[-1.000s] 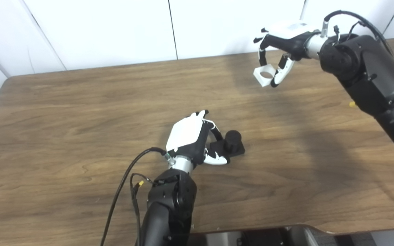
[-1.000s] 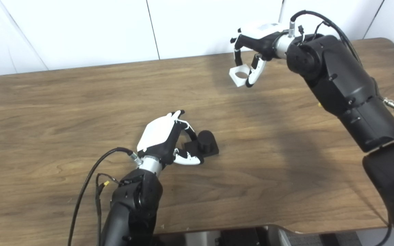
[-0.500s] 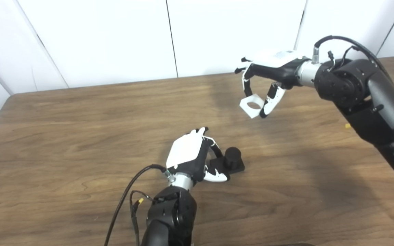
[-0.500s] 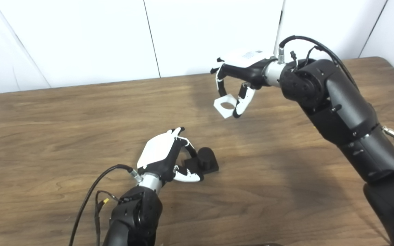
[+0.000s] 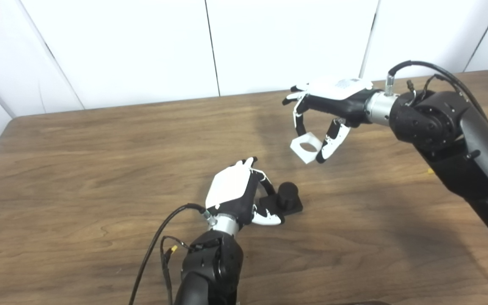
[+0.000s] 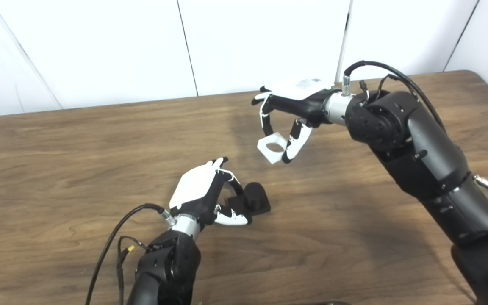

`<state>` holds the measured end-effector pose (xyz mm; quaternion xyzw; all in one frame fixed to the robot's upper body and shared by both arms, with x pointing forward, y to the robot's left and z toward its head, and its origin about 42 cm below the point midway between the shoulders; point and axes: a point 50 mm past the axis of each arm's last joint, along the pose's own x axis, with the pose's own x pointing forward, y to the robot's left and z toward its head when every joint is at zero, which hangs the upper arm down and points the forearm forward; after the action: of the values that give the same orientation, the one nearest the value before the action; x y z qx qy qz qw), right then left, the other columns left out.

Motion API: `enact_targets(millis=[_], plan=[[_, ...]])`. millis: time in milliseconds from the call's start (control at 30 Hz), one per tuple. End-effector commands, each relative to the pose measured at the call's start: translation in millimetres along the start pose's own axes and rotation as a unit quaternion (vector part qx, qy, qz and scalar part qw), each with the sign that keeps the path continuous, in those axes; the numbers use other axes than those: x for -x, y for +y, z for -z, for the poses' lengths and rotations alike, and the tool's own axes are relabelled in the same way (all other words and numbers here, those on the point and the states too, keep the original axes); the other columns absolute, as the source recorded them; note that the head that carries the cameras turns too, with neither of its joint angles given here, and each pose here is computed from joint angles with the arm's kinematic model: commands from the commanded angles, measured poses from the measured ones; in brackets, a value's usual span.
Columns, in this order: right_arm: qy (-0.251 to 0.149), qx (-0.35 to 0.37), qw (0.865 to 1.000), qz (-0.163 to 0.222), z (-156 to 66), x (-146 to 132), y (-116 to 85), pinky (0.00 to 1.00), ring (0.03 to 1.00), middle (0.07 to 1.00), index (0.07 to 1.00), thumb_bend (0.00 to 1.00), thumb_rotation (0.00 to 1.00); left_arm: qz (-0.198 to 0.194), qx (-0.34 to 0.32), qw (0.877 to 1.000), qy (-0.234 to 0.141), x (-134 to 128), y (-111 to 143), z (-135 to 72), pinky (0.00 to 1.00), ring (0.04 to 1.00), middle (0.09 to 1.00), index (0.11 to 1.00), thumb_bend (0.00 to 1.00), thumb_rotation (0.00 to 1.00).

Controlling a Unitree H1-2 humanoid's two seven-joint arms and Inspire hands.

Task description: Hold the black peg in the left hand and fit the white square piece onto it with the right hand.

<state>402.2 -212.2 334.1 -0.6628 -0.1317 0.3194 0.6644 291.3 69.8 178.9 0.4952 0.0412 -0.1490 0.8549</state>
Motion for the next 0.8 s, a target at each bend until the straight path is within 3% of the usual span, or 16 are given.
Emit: enact_targets(millis=[0, 533, 767], plan=[[-0.013, 0.007, 0.999, 0.032, -10.6, 6.8, -24.9, 1.0, 1.0, 0.928, 0.49, 0.53, 0.15, 0.008, 0.0, 1.0, 0.01, -7.0, -5.3, -4.0, 1.0, 1.0, 0.987, 0.481, 0.52, 0.05], [-0.046, 0.02, 0.999, 0.01, -41.0, 24.0, -31.7, 1.0, 1.0, 0.914, 0.489, 0.53, 0.15, 0.01, -0.003, 1.0, 0.009, -8.8, -5.5, -4.4, 1.0, 1.0, 0.987, 0.481, 0.52, 0.05], [-0.042, 0.061, 0.997, -0.002, -46.2, 18.9, -22.6, 1.0, 1.0, 0.923, 0.489, 0.53, 0.15, 0.009, -0.009, 1.0, 0.008, -9.2, -5.5, -5.0, 1.0, 1.0, 0.987, 0.481, 0.52, 0.05]])
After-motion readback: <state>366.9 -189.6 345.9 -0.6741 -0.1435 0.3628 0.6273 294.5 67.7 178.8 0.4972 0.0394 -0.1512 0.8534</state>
